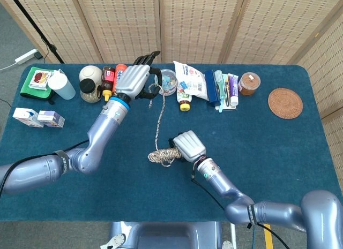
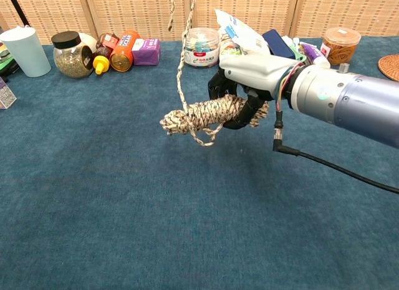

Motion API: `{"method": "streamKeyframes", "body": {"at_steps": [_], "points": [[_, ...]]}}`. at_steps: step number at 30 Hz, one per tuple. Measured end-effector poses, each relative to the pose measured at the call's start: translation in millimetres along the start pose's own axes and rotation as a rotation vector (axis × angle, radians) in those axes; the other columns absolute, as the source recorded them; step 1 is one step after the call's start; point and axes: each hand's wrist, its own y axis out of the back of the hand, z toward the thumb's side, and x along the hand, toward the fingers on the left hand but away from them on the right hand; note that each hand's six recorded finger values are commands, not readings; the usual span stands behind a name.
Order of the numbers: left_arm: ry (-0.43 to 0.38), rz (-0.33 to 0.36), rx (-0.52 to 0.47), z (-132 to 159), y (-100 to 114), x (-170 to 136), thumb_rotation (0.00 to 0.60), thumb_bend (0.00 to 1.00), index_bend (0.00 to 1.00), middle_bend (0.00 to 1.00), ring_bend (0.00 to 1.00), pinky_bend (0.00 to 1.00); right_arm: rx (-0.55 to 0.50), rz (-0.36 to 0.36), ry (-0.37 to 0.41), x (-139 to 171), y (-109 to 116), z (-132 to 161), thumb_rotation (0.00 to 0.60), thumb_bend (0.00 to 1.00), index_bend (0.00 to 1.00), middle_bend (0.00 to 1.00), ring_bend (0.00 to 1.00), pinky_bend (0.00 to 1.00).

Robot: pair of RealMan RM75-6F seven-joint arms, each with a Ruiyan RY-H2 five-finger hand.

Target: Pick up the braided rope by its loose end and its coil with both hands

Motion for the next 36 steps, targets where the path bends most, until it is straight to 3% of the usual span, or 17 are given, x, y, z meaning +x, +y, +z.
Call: {"method": "streamKeyframes", "body": {"at_steps": [12,21,28,36], "points": [[0.059,-0.005,-0.003,-20.8,-26.0,22.9,0.6,0.5,0.62,0.0,0.0,0.0,-0.241,-0.01,0.097,17.8,22.9,8.9,0.6,0.63,0.65,0.59,0.49,0.72],[0.106,-0.062,0.058,-53.9,-67.9,27.0,0.6,0.5,0.62,0.0,0.0,0.0,-0.601,-0.045,0.161,36.5,73.2,20.6,0.6,0.63,0.65,0.59,0.49,0.72],[0.109,-0.111,0.095,-75.8,-94.1,16.4,0.6,0.5,0.62,0.0,0.0,0.0,-0.742,-0.094,0.069,33.5,92.8,4.9,0.6,0.63,0.65,0.59,0.49,0.72],[0.092,-0.131,0.15,-93.3,-98.0,5.4,0.6,0.5,0.62,0.0,0.0,0.0,-0.803,-0.161,-0.05,22.5,104.5,-19.1,0.6,0.63,0.65,0.59,0.49,0.72]]}}
